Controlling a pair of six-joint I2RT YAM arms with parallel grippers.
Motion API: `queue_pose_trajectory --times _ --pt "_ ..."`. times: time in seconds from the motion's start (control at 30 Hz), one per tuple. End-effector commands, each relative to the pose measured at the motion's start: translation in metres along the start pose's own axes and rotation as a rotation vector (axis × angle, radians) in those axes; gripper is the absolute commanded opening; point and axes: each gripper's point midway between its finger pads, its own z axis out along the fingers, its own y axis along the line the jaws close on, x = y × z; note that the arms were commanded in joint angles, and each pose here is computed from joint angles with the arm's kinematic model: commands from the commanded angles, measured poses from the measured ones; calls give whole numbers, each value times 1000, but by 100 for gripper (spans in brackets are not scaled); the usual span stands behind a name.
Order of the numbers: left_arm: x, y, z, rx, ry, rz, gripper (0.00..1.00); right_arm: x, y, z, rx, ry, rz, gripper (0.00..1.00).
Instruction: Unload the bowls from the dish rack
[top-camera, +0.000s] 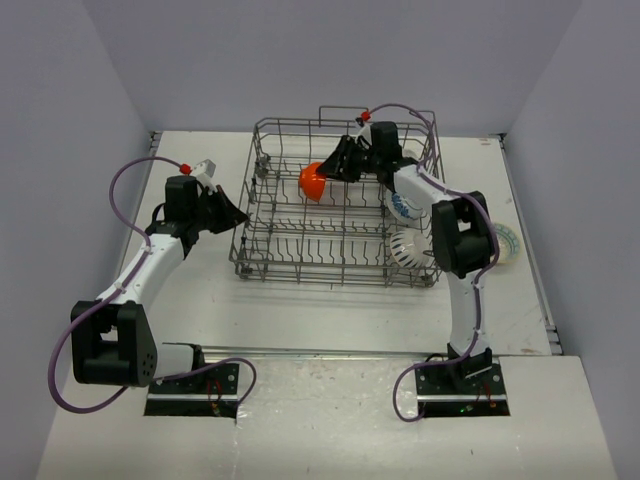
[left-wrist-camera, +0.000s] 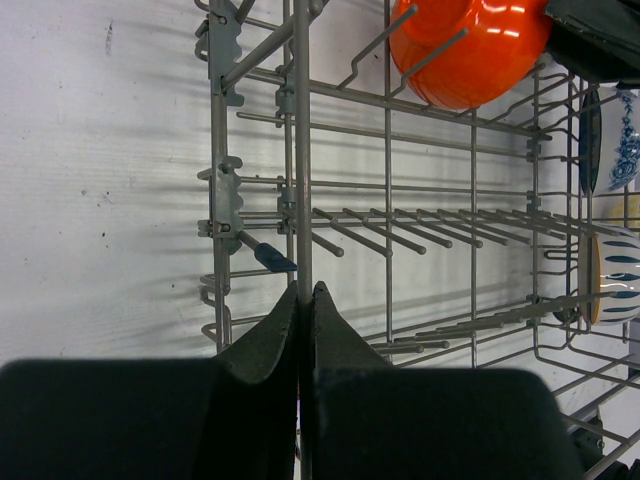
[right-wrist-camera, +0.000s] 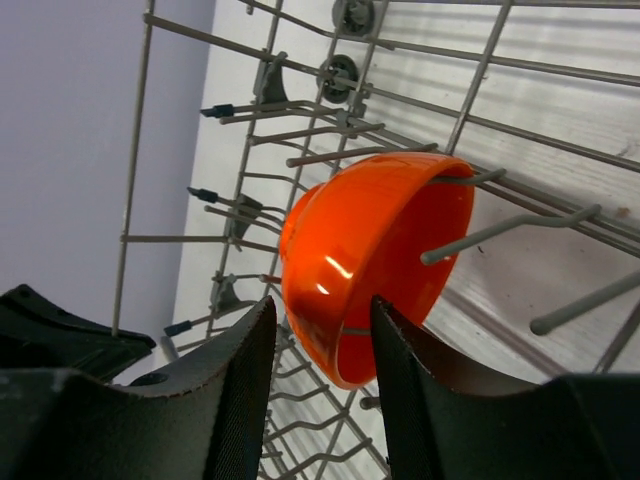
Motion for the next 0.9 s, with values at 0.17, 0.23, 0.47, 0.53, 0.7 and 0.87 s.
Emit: queue_pose_trajectory --times 0.17,0.23,0.47,0.53,0.7,0.87 --pt "9 11 3 -39 30 15 0 0 44 8 -266 28 98 35" --pt "9 11 3 -41 29 17 0 0 46 8 -288 31 139 27" --pt "8 10 4 -40 30 10 0 1 66 -4 -443 19 202 0" --pt "8 10 4 -37 31 10 0 0 71 -6 -473 21 247 0" --pt "6 9 1 -42 24 15 0 -3 75 -9 -497 6 248 0" --pt "8 11 3 -44 32 9 0 -11 96 -25 -599 -12 246 0"
